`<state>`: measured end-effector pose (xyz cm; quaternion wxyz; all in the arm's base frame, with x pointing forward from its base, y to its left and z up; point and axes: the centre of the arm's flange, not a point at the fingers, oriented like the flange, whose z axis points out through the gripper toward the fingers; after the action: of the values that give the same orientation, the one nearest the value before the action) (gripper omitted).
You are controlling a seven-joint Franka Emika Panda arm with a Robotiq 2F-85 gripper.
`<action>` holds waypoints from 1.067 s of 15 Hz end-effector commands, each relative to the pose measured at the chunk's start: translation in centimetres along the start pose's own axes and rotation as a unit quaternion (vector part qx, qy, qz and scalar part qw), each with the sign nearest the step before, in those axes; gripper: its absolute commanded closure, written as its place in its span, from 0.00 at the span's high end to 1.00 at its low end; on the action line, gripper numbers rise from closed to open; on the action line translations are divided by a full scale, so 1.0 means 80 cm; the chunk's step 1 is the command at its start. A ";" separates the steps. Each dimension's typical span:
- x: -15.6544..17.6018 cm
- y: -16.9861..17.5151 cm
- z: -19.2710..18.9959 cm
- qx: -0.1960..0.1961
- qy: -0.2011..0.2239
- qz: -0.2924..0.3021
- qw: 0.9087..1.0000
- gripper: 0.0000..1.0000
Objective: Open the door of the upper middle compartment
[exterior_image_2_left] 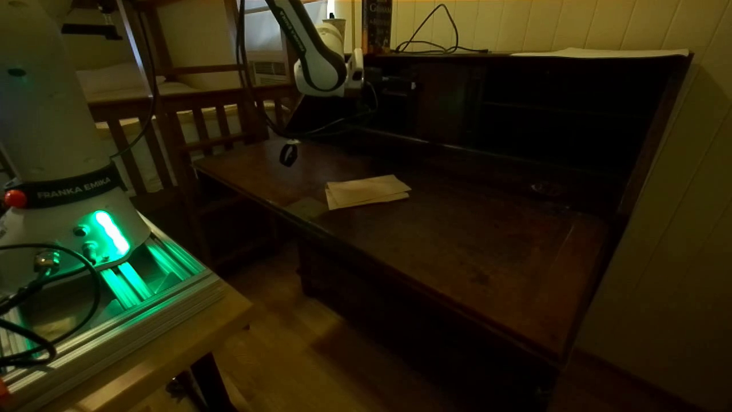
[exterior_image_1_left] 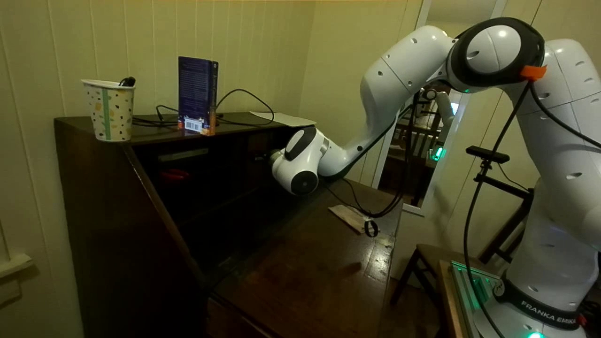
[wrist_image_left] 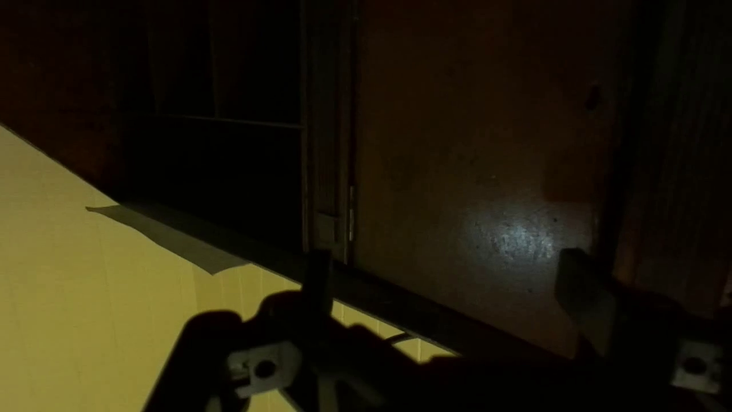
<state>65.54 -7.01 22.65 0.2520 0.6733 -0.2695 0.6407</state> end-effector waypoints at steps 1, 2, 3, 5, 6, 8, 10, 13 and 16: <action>-0.003 -0.003 0.023 0.027 -0.009 0.015 0.999 1.00; -0.003 -0.004 0.026 0.030 -0.010 0.015 0.999 1.00; -0.002 -0.003 0.028 0.033 -0.011 0.015 0.999 1.00; 0.002 -0.004 0.033 0.038 -0.010 0.014 0.999 1.00; 0.004 -0.005 0.033 0.040 -0.009 0.012 0.999 1.00; 0.008 -0.010 0.032 0.045 -0.004 0.009 0.999 1.00; 0.010 -0.012 0.036 0.049 -0.005 0.009 0.999 1.00; 0.012 -0.014 0.043 0.053 -0.007 0.008 0.999 1.00; 0.013 -0.020 0.041 0.062 -0.008 0.003 0.998 1.00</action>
<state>68.02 -7.94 23.63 0.2169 0.6860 -0.2483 0.6486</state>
